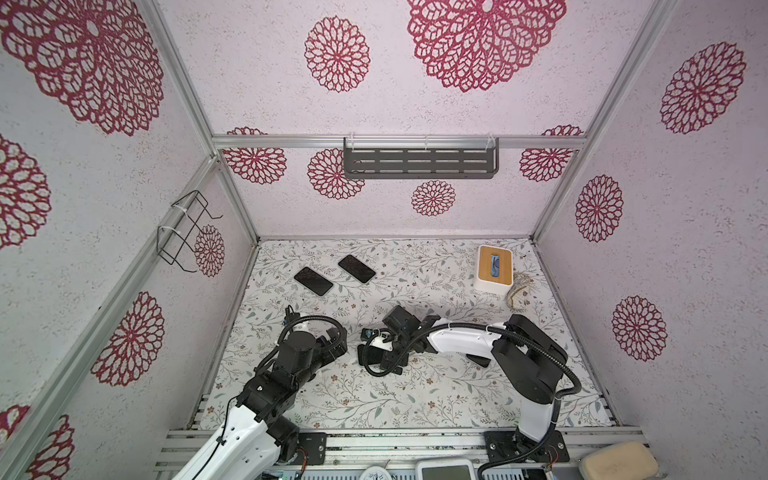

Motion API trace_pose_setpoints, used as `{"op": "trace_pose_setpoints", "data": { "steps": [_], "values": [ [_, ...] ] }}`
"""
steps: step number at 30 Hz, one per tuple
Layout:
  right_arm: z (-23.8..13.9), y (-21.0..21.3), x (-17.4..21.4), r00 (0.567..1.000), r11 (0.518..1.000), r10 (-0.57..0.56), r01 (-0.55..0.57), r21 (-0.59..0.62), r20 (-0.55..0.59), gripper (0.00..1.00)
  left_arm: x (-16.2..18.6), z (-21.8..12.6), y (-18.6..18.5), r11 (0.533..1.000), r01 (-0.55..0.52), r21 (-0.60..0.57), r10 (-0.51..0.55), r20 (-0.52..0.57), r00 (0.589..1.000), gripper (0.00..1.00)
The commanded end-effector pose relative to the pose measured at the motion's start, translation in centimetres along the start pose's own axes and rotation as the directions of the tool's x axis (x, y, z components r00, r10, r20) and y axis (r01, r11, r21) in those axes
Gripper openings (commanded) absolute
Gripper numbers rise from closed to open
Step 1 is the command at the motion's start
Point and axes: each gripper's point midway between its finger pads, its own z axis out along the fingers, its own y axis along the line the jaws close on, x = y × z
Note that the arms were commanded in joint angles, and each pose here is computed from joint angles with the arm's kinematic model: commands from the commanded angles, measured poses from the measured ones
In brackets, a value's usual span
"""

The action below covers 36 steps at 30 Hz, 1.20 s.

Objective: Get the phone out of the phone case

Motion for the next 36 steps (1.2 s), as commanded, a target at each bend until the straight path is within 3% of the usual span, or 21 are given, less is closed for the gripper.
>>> {"op": "trace_pose_setpoints", "data": {
  "steps": [1, 19, 22, 32, 36],
  "values": [
    [0.5, 0.5, 1.1, 0.999, 0.999, -0.015, 0.013, -0.044, -0.045, 0.97, -0.2, -0.3, -0.3, 1.000, 0.024, 0.014, -0.024, 0.014, 1.000, 0.97],
    [-0.4, 1.0, 1.5, 0.999, 0.998, 0.038, -0.039, -0.045, -0.014, 0.74, -0.7, -1.4, 0.8, 1.000, 0.026, -0.015, -0.025, 0.054, 0.998, 0.97],
    [-0.4, 1.0, 1.7, 0.999, 0.998, 0.049, -0.049, -0.041, -0.022, 0.76, -0.6, -1.2, 0.7, 1.000, 0.025, -0.012, -0.024, 0.052, 0.998, 0.97],
    [-0.2, -1.0, 1.4, 0.997, 0.999, 0.026, -0.024, 0.030, -0.079, 0.98, -0.3, -1.0, 0.7, 1.000, 0.017, -0.009, -0.017, 0.041, 0.999, 0.97],
    [0.4, -1.2, 1.7, 0.992, 1.000, 0.001, 0.001, 0.018, -0.129, 0.99, -0.2, -0.9, 0.9, 1.000, 0.018, -0.009, -0.017, 0.042, 0.999, 0.97]
  ]
}}
